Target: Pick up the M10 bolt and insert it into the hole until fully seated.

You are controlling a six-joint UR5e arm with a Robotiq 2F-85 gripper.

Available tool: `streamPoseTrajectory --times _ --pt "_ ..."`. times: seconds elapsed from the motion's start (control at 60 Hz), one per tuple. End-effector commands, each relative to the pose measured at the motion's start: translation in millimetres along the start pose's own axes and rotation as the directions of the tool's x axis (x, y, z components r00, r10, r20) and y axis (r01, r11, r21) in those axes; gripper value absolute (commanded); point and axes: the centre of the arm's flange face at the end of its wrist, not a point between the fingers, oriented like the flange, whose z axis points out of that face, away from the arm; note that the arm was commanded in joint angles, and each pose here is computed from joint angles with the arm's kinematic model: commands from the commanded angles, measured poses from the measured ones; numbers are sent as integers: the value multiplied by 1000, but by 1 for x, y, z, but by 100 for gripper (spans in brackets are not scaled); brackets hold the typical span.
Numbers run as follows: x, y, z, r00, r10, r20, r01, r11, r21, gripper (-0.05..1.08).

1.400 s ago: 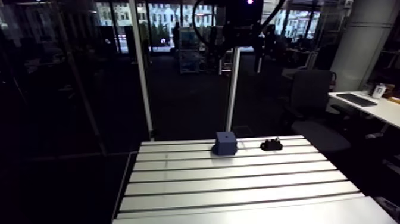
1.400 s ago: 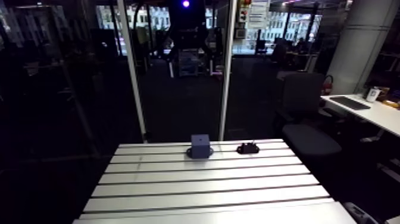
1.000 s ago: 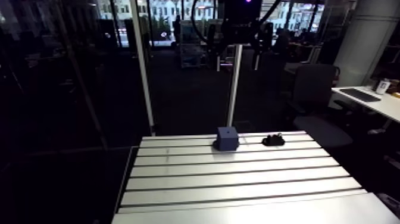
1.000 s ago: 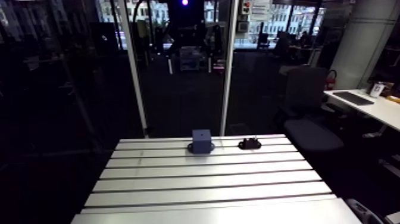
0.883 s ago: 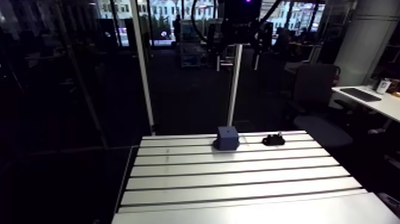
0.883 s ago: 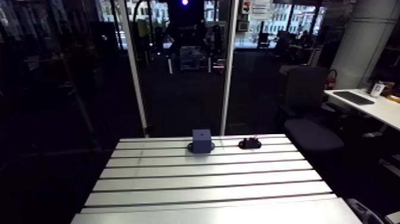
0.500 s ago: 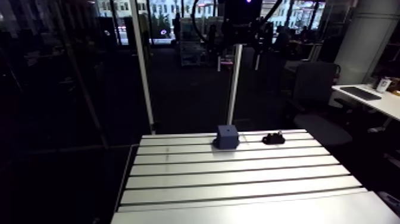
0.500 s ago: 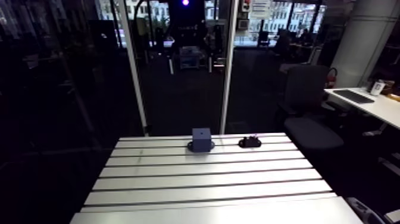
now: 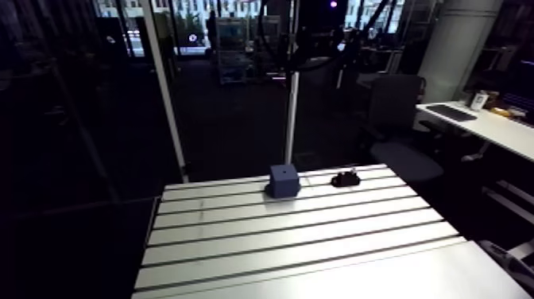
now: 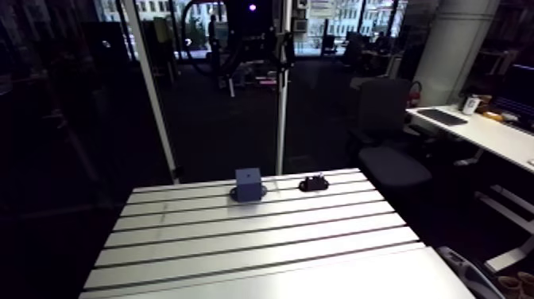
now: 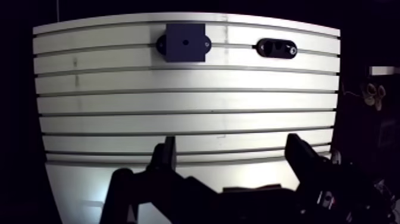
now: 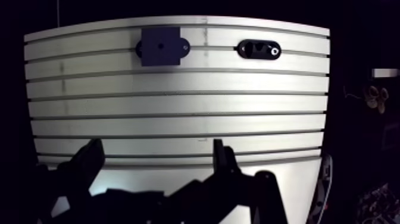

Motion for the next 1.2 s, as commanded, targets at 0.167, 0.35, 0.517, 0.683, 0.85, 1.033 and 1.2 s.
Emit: streamPoseTrajectory --times 0.167,0.35,0.517,0.683,0.85,1.033,1.2 --pt "25 69 48 996 -83 -18 84 996 25 1" --pt "29 122 76 997 -75 -8 75 994 80 1" --pt "37 142 92 998 -66 -17 67 995 72 1" --pt "43 156 114 999 -48 -23 49 997 65 1" --pt "48 160 128 999 -34 -38 36 998 58 1" --pt "54 162 151 999 -32 -24 34 997 65 1" --pt "60 166 165 999 -31 -32 33 998 57 1"
